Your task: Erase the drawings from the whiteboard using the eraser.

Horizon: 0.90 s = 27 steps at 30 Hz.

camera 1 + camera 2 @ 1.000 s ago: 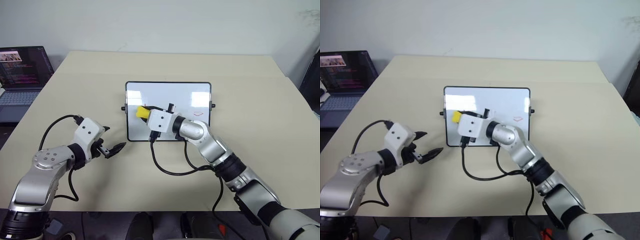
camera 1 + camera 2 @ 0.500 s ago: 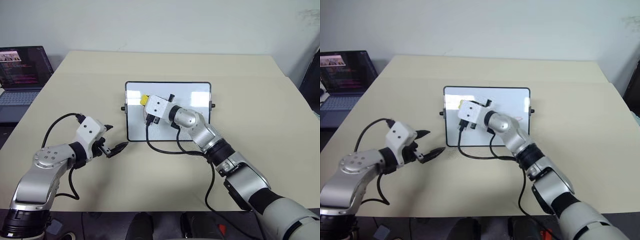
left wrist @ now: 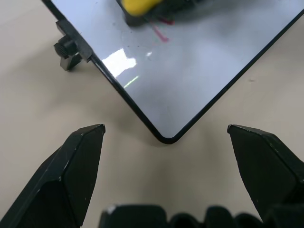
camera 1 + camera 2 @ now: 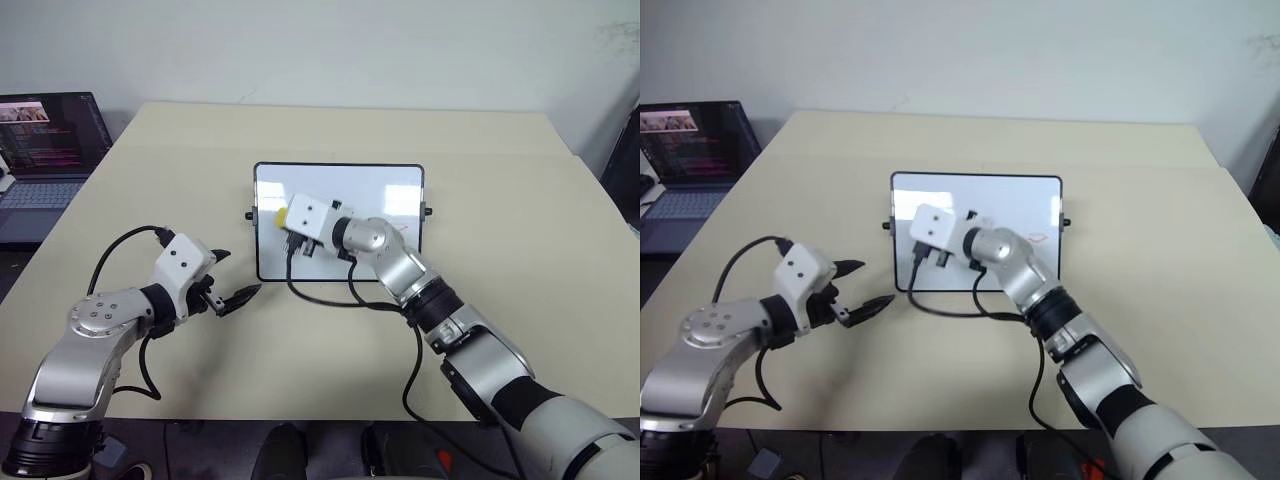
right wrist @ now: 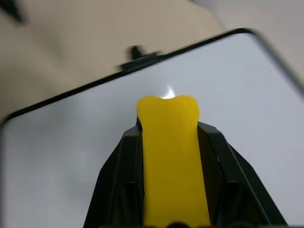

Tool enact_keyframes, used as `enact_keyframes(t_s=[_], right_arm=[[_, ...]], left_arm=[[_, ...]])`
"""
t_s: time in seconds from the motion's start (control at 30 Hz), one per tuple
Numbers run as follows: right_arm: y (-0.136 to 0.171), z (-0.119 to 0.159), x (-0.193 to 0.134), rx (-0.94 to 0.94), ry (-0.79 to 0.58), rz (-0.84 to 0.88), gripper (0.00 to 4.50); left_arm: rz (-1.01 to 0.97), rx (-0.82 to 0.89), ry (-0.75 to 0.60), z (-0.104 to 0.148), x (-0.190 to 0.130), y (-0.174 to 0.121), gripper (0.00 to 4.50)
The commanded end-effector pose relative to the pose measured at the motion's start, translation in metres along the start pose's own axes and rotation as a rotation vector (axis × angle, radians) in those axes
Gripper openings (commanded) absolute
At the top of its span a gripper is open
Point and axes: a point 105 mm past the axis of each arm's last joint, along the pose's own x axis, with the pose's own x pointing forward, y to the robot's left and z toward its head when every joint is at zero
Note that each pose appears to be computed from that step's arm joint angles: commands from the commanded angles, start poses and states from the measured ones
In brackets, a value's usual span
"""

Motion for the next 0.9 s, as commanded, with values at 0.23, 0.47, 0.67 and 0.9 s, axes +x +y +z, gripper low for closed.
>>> enact_keyframes(t_s=[0.23, 0.47, 0.67, 0.9], right_arm=[[0.024, -0.025, -0.01, 0.012, 0.098, 0.181, 1.19], [-0.002, -0.007, -0.007, -0.018, 0.041, 0.031, 1.19], [0.003, -0.019, -0.009, -0.006, 0.086, 0.075, 1.19], [0.045, -0.034, -0.025, -0.024, 0.135, 0.325, 1.19]], left_arm=[[-0.015, 0.029, -0.044, 0.013, -0.001, -0.004, 4.5], [-0.024, 0.031, -0.045, 0.015, -0.001, -0.003, 4.5], [-0.038, 0.031, -0.048, 0.016, 0.0, -0.006, 4.5], [-0.047, 0.028, -0.047, 0.016, 0.0, -0.007, 4.5]])
